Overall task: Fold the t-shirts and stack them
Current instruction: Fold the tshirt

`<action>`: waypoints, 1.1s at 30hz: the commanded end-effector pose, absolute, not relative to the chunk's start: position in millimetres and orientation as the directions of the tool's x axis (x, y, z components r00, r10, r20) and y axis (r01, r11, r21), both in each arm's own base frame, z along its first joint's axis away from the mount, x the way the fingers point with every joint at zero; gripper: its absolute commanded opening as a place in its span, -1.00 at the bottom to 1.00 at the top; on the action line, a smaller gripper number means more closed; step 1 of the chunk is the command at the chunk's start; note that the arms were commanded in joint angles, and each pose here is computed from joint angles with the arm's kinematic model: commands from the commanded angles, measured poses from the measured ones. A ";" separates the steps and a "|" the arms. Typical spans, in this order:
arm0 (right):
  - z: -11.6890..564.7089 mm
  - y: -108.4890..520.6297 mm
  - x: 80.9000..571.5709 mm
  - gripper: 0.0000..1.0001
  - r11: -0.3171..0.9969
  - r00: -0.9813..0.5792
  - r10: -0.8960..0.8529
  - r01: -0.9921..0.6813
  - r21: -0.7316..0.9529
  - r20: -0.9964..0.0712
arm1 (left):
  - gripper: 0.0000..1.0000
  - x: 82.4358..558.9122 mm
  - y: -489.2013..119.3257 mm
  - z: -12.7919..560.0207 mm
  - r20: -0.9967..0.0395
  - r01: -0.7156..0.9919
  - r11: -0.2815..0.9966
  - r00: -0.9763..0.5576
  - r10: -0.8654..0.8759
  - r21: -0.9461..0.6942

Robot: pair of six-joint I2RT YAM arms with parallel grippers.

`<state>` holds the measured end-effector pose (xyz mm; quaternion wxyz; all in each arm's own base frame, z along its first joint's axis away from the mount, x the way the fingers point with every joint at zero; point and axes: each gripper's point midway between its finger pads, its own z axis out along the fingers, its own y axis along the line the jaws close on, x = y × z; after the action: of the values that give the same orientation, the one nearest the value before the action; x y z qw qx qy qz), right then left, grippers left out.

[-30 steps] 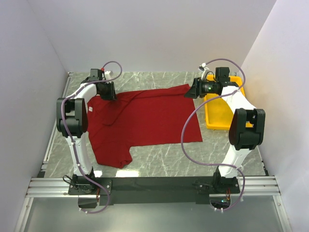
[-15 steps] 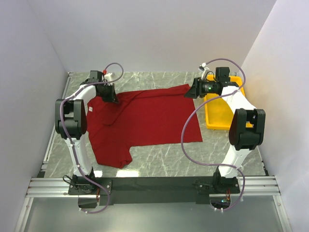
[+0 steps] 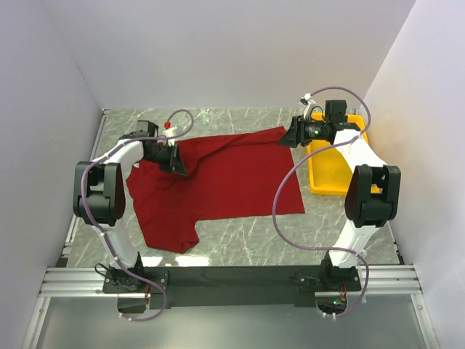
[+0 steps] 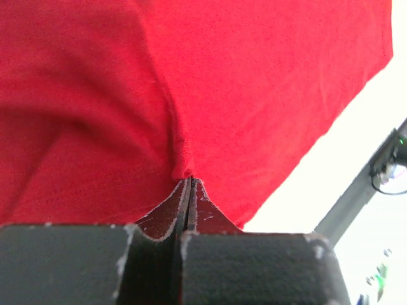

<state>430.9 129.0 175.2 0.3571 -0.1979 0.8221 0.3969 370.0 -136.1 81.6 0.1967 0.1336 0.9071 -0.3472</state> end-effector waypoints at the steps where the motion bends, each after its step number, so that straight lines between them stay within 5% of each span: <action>1: 195.9 127.3 429.0 0.16 0.605 -0.616 -0.044 -0.642 0.470 -0.786 | -0.99 352.0 -154.0 86.2 -0.444 0.423 0.669 -0.883 0.152 -0.612; 21: 190.5 127.5 426.1 0.16 0.606 -0.623 -0.041 -0.637 0.476 -0.781 | -0.88 357.6 -171.4 74.0 -0.377 0.297 0.756 -0.923 0.071 -0.584; 33: 186.4 128.2 426.4 0.16 0.605 -0.634 -0.040 -0.630 0.487 -0.772 | -0.99 372.6 -188.4 73.7 -0.280 0.045 0.839 -0.951 -0.130 -0.542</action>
<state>425.1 129.2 165.2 0.3453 -0.1918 0.8271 0.3999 360.2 -173.5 63.5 0.1447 0.0124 0.9458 -0.2904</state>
